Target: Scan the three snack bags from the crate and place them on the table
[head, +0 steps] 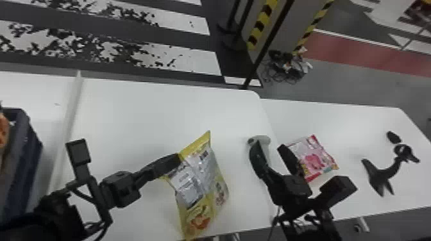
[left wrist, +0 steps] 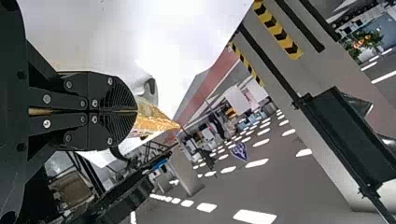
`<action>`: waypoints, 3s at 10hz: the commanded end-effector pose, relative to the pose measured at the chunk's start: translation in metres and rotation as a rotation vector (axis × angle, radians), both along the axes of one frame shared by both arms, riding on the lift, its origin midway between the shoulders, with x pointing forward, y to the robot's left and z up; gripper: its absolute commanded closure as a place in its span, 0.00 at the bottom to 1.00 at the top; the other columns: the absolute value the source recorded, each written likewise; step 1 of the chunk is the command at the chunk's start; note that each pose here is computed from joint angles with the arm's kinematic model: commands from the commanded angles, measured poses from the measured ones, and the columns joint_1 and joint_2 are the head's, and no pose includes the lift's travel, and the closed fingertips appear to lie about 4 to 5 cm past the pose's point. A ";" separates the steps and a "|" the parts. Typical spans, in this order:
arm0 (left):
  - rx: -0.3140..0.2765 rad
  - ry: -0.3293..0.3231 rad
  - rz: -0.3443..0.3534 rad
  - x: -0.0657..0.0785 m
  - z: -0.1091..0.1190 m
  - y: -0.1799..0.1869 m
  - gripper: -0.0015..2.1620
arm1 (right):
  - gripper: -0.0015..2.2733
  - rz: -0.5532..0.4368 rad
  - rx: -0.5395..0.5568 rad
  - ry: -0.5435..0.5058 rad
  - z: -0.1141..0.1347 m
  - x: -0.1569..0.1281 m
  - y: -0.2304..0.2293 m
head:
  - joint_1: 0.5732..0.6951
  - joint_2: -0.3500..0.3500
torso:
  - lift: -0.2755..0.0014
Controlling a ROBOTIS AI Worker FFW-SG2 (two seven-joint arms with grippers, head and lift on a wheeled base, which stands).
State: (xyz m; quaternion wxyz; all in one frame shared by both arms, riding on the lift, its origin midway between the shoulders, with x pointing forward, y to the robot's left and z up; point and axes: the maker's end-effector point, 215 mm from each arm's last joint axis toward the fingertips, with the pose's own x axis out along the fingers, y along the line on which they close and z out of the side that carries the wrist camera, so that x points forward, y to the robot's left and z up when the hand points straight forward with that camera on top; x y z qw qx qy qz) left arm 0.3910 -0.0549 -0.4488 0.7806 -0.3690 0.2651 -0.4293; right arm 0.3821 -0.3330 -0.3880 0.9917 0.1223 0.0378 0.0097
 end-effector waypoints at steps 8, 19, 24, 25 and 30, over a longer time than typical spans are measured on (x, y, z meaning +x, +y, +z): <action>0.436 -0.158 0.073 0.076 -0.050 0.008 0.02 | 0.05 0.033 0.000 0.057 -0.021 0.023 0.006 | 1.00 0.00 | 0.77; 0.495 -0.452 0.602 0.033 0.091 0.183 0.02 | 0.05 0.090 -0.013 0.121 -0.043 0.021 0.048 | 1.00 0.11 | 0.77; 0.554 -0.449 0.731 -0.019 0.104 0.219 0.02 | 0.05 0.174 0.008 0.167 -0.058 0.009 0.111 | 1.00 0.33 | 0.77; 0.576 -0.435 0.774 -0.023 0.104 0.224 0.02 | 0.05 0.191 0.021 0.188 -0.062 0.004 0.124 | 1.00 0.35 | 0.77; 0.612 -0.451 0.775 -0.032 0.113 0.207 0.02 | 0.95 0.367 0.042 0.344 -0.092 -0.028 0.215 | 1.00 0.53 | 0.77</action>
